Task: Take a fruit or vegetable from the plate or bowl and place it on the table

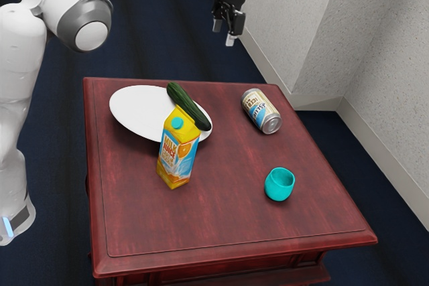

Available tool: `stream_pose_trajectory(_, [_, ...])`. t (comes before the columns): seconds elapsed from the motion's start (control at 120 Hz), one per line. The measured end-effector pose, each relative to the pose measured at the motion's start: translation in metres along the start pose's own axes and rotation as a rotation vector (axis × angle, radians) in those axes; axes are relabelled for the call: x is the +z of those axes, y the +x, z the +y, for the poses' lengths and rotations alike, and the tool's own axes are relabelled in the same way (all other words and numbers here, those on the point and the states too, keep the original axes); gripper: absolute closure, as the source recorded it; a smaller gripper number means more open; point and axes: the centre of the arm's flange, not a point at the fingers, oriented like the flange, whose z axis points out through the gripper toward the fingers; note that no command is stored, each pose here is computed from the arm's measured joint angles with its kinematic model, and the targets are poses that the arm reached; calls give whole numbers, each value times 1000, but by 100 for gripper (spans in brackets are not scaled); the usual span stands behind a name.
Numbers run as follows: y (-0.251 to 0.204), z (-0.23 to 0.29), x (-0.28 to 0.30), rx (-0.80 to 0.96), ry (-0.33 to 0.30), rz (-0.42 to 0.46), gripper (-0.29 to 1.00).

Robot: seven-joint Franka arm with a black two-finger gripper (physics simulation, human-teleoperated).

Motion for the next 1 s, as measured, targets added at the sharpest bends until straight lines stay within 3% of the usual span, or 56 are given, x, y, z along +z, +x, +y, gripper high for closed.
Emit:
stream_pose_trajectory(0.15, [-3,-16,0,2,-35,8,0])
stream_pose_trajectory(0.225, [-33,-5,-78,28,-36,135,0])
stream_pose_trajectory(0.275, [-52,1,-105,38,-51,166,0])
stream_pose_trajectory(0.333, [-64,25,-115,80,-67,135,0])
stream_pose_trajectory(0.5, [-69,93,-108,375,-23,27,0])
stream_pose_trajectory(0.65, [-68,78,-101,562,-7,26,0])
stream_pose_trajectory(0.808, [-57,104,-48,833,-33,-63,0])
stream_pose_trajectory(0.892, [-89,106,-16,995,-106,-58,0])
stream_pose_trajectory(1.0, [-105,65,12,1065,-72,-60,0])
